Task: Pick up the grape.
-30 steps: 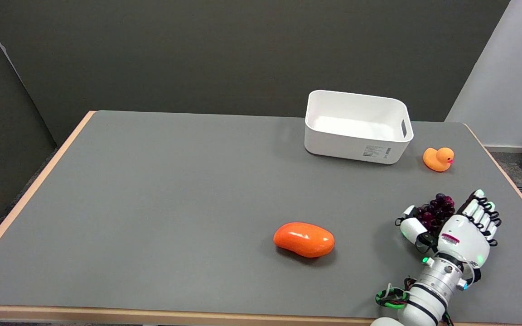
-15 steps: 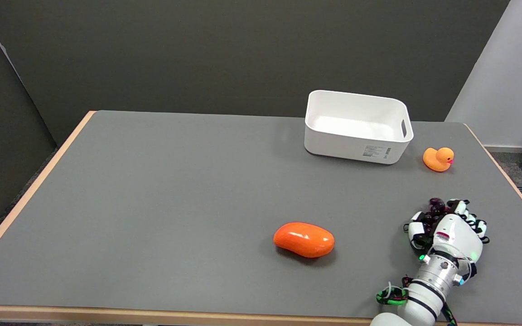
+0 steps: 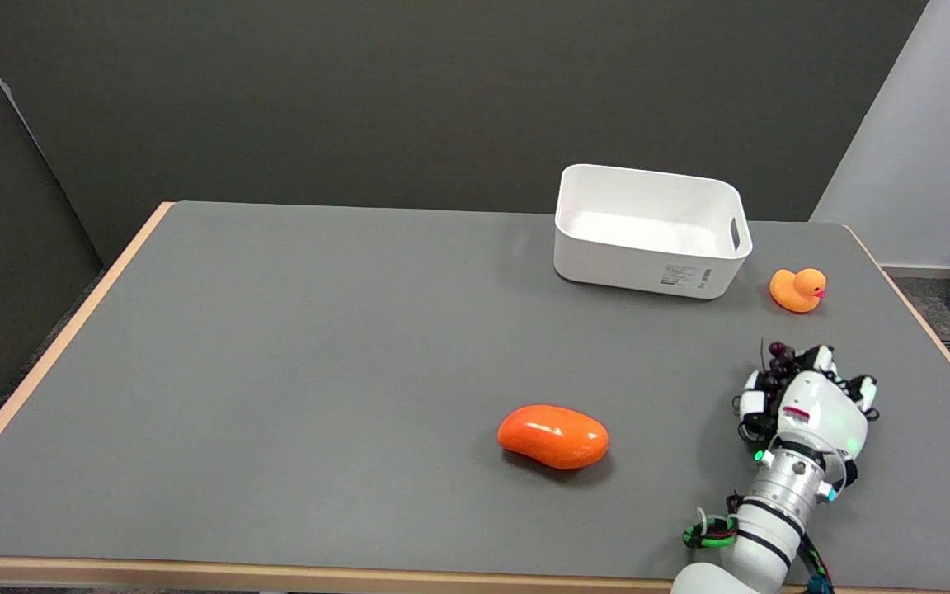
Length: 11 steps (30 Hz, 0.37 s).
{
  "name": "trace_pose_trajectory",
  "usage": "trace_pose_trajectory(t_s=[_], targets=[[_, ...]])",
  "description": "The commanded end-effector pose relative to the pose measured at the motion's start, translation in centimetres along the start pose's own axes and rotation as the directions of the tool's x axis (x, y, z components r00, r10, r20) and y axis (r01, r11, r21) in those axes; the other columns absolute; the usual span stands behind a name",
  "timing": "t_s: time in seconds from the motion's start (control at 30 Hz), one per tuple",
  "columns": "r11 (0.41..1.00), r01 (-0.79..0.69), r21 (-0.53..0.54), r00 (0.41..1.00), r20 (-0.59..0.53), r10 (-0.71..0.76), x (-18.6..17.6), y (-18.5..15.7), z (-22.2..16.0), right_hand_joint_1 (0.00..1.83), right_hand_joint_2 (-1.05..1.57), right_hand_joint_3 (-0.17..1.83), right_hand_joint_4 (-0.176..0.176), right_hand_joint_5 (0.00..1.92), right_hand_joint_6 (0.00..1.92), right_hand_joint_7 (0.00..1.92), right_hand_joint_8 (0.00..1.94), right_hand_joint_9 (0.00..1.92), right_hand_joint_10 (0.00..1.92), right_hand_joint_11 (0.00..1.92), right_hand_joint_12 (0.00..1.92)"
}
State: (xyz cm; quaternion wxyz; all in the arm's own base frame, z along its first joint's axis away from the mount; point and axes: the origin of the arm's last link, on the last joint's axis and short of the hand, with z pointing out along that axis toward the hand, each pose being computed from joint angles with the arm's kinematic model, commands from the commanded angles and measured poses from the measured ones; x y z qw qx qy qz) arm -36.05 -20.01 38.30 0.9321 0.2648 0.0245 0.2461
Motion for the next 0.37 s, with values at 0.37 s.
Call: trace_pose_trajectory(t_s=[0.37], targets=[[0.837,-0.044,0.545,0.979,-0.143,0.145,4.3,-20.2,12.1,1.04,1.34,0.26,-0.176,0.39,1.83,0.45,1.91,0.79,1.92,0.33,1.92]])
